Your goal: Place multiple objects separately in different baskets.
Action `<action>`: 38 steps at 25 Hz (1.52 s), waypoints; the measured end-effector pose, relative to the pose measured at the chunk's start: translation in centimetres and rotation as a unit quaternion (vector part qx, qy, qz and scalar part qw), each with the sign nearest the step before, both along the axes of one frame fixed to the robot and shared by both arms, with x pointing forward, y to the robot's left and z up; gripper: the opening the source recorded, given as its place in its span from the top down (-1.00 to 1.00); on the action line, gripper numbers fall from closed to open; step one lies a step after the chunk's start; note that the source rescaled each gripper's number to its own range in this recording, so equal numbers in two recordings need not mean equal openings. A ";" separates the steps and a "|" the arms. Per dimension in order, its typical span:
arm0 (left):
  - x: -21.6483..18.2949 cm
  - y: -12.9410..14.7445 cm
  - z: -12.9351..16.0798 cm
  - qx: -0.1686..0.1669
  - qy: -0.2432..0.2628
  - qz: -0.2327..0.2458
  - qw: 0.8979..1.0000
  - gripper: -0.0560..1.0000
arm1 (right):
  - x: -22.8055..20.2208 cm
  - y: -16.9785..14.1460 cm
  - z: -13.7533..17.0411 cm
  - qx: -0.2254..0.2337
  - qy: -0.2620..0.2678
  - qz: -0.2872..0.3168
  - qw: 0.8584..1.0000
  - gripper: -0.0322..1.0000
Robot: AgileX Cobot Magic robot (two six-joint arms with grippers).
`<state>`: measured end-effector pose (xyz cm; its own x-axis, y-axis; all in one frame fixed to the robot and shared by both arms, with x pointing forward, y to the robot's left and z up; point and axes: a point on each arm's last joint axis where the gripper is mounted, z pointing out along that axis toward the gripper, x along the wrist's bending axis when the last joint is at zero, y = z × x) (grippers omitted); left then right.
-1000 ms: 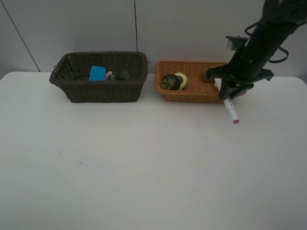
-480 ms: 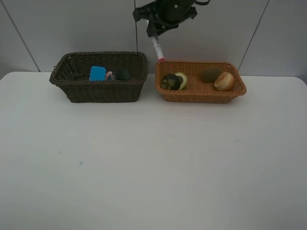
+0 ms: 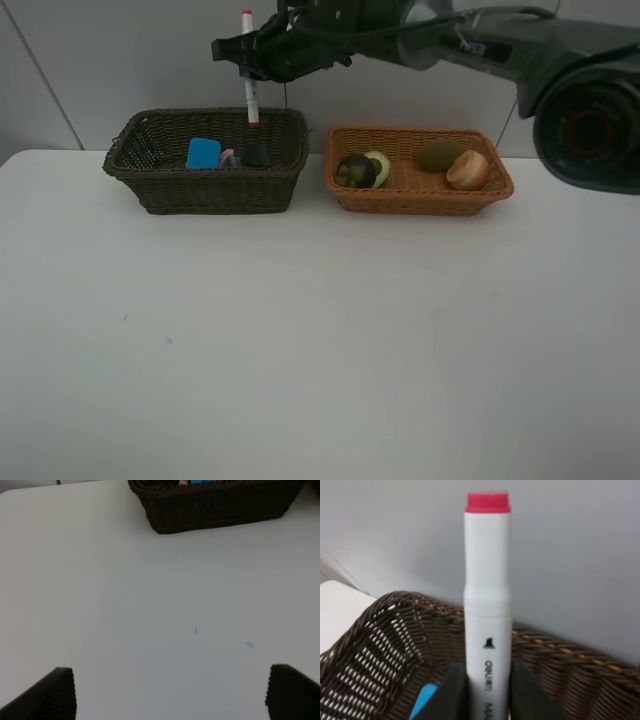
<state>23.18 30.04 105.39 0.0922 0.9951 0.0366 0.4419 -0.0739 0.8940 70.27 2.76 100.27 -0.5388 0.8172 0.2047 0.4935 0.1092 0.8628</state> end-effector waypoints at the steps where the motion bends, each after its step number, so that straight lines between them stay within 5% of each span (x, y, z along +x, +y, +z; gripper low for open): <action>1: 0.0 0.0 0.0 0.000 0.000 0.000 1.000 -0.86 | 0.2 0.1 -0.2 0.004 -0.005 -0.003 1.000 0.92; 4: 0.0 0.0 0.0 0.000 0.000 0.000 1.000 -0.86 | 0.5 0.2 -1.2 0.005 -0.008 -0.006 1.000 0.81; 6: 0.0 0.0 0.0 0.000 0.000 0.000 1.000 -0.86 | 0.6 0.2 -1.8 0.001 -0.006 -0.005 1.000 0.34; 8: 0.0 0.0 0.0 0.000 0.000 0.000 1.000 -0.86 | 0.6 0.2 -2.4 -0.010 -0.007 -0.004 1.000 -0.42; 9: 0.0 0.0 0.0 0.000 0.000 0.000 1.000 -0.86 | 0.7 0.2 -2.6 -0.019 -0.008 -0.001 1.000 -0.66; 12: 0.0 0.0 0.0 0.000 0.000 0.000 1.000 -0.86 | 0.4 0.1 -2.9 -0.045 0.007 0.007 0.999 -0.91; 24: 0.0 0.0 0.0 0.000 0.000 0.000 1.000 -0.86 | -3.1 -4.0 3.0 -0.223 0.112 0.028 0.968 -0.97; 38: 0.0 0.0 0.0 0.000 0.000 0.000 1.000 -0.86 | -0.2 -19.8 2.0 -0.246 0.303 -0.138 0.910 -0.97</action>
<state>23.18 30.04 105.39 0.0924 0.9950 0.0370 0.4418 -0.0743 0.8940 70.04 -17.07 102.28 -0.2095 0.9773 -0.0311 0.9297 0.2089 0.3034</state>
